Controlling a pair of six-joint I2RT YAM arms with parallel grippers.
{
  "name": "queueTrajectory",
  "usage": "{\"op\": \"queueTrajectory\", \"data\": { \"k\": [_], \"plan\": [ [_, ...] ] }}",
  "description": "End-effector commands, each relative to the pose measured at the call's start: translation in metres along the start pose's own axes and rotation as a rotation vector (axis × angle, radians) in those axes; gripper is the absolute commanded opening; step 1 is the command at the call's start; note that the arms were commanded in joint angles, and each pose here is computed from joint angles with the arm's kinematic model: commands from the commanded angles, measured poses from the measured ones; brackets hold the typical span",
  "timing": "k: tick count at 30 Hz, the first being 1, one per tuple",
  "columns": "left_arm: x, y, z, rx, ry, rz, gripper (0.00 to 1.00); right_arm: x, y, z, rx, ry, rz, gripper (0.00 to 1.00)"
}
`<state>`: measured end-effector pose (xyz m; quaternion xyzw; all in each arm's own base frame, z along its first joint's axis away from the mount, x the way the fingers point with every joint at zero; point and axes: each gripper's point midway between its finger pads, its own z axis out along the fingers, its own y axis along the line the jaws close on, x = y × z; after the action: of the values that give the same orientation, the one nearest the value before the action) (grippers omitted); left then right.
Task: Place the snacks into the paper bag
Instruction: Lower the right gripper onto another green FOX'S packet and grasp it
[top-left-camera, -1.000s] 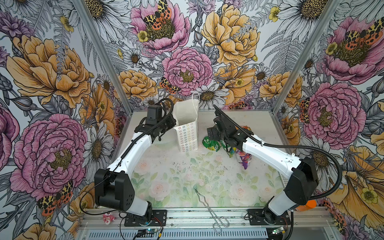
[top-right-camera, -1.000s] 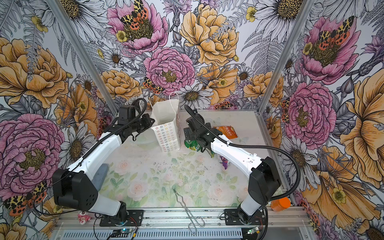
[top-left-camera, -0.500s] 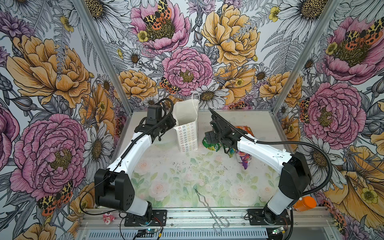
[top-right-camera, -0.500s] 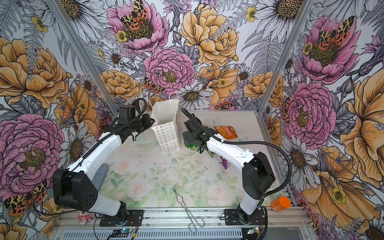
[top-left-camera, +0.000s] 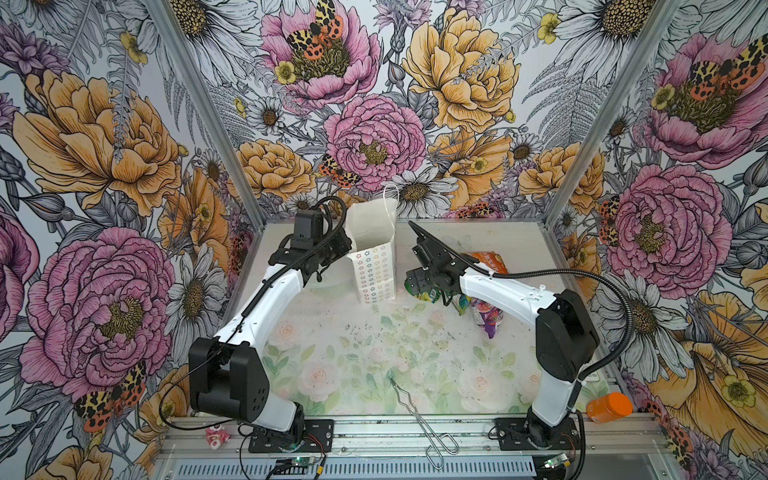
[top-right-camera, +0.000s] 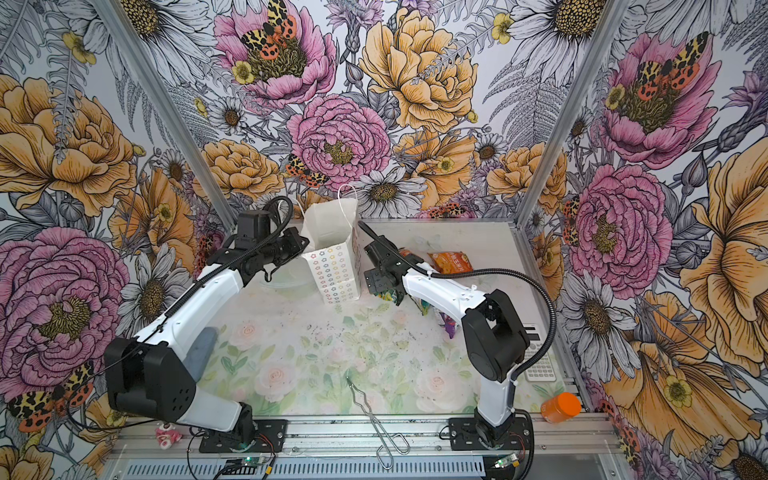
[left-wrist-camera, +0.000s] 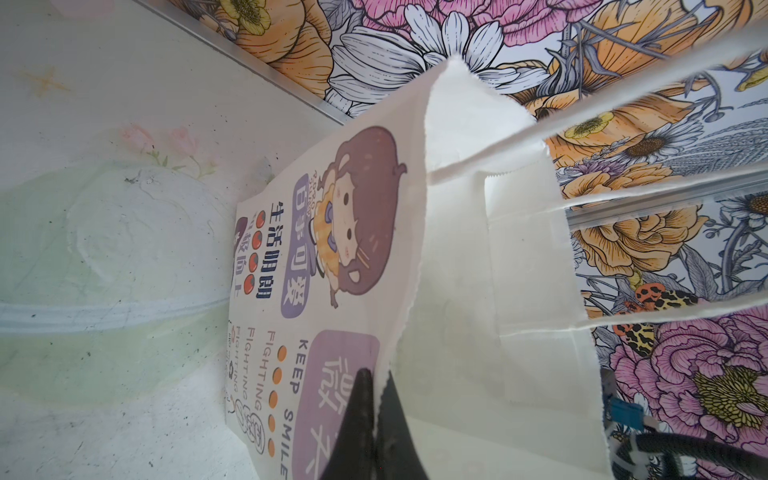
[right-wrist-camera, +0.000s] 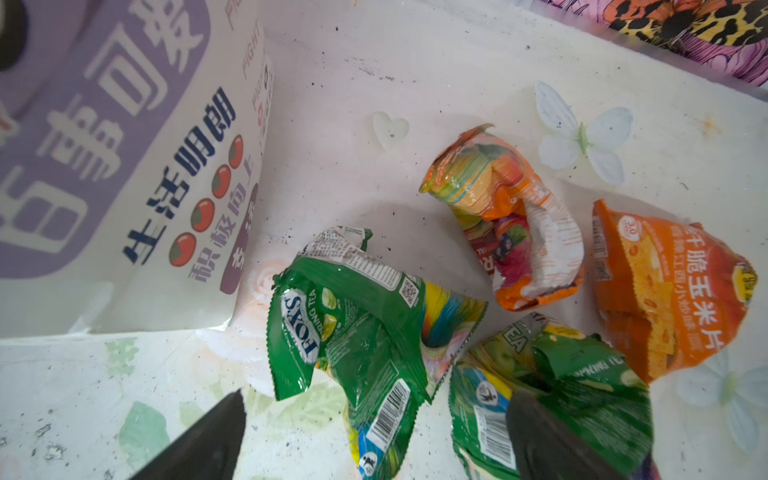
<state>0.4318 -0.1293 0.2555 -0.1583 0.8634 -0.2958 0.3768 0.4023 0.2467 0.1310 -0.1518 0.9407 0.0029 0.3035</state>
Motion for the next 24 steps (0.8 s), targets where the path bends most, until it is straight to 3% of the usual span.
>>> {"op": "queueTrajectory", "data": {
  "k": [1, 24],
  "plan": [
    [-0.002, 0.0, -0.005, 0.013, -0.013, -0.008, 0.0, -0.004, 0.001, 0.008, -0.006, 0.013, -0.006, 1.0],
    [-0.001, 0.002, -0.002, 0.012, -0.006, -0.01, 0.0, 0.002, 0.01, 0.049, -0.042, 0.097, -0.061, 1.0]
  ]
}}
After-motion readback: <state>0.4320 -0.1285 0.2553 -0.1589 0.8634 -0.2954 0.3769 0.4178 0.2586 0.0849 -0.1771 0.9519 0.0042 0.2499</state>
